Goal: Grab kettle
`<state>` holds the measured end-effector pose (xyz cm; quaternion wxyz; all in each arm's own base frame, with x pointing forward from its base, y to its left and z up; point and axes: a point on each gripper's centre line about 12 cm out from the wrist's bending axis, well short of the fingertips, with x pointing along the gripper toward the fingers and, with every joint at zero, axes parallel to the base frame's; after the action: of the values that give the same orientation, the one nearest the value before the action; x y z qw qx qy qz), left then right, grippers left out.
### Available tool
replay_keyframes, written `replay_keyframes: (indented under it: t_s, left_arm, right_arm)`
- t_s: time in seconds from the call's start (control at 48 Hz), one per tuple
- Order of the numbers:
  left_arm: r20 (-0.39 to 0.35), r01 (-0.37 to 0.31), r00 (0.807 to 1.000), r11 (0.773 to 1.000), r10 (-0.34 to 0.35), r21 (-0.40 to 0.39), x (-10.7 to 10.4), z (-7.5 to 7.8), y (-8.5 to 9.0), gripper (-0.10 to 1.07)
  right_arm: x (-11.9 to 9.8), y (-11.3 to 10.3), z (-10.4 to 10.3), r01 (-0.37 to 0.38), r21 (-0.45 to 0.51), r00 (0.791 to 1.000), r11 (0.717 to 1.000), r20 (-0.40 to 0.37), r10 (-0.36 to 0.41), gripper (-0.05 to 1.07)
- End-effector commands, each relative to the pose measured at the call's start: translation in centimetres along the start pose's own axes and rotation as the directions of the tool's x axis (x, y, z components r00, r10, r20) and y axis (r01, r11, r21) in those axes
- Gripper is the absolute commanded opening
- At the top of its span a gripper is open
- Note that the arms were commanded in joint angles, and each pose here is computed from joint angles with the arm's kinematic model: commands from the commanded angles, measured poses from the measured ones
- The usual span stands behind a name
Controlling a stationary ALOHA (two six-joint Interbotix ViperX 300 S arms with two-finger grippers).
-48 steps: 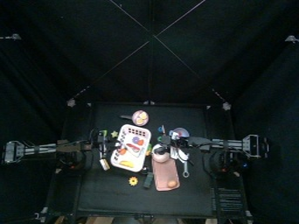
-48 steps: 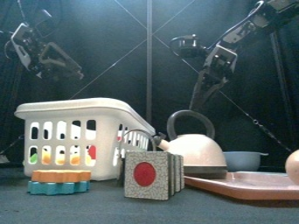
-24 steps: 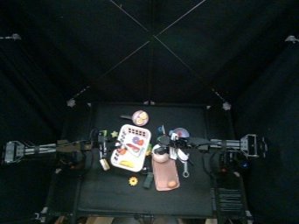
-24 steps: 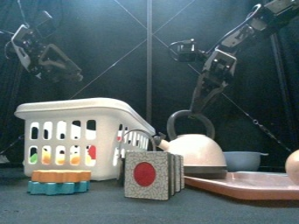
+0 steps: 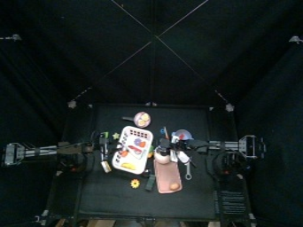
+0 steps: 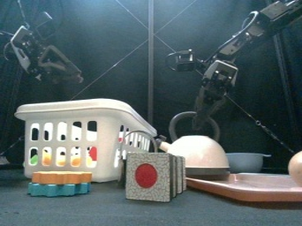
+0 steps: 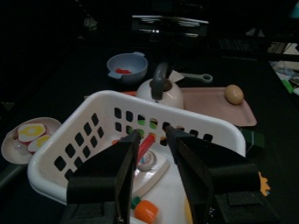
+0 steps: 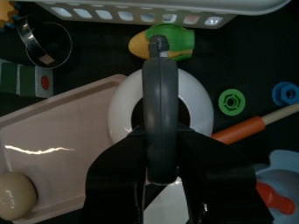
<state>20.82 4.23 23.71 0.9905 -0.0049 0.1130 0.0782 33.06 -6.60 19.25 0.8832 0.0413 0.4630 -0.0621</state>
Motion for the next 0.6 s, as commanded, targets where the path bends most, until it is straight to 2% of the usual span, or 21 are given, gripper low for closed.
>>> replay_keyframes:
  t_s: [0.0,0.333,0.583]
  left_arm:
    - [0.015,-0.003,1.0,1.0,0.003,-0.003,0.1,0.5,0.1,0.74]
    - [0.013,-0.002,1.0,1.0,0.002,-0.001,0.1,0.5,0.1,0.74]
    - [0.007,-0.007,1.0,1.0,0.007,0.0,0.1,0.4,0.1,0.74]
  right_arm:
    - [-1.1,-0.1,1.4,0.003,0.0,0.999,1.0,0.046,-0.003,0.59]
    - [-3.8,0.0,2.4,0.007,0.002,0.992,1.0,0.128,-0.007,0.59]
    - [-4.3,0.1,2.3,0.004,0.006,0.99,1.0,0.141,-0.005,0.59]
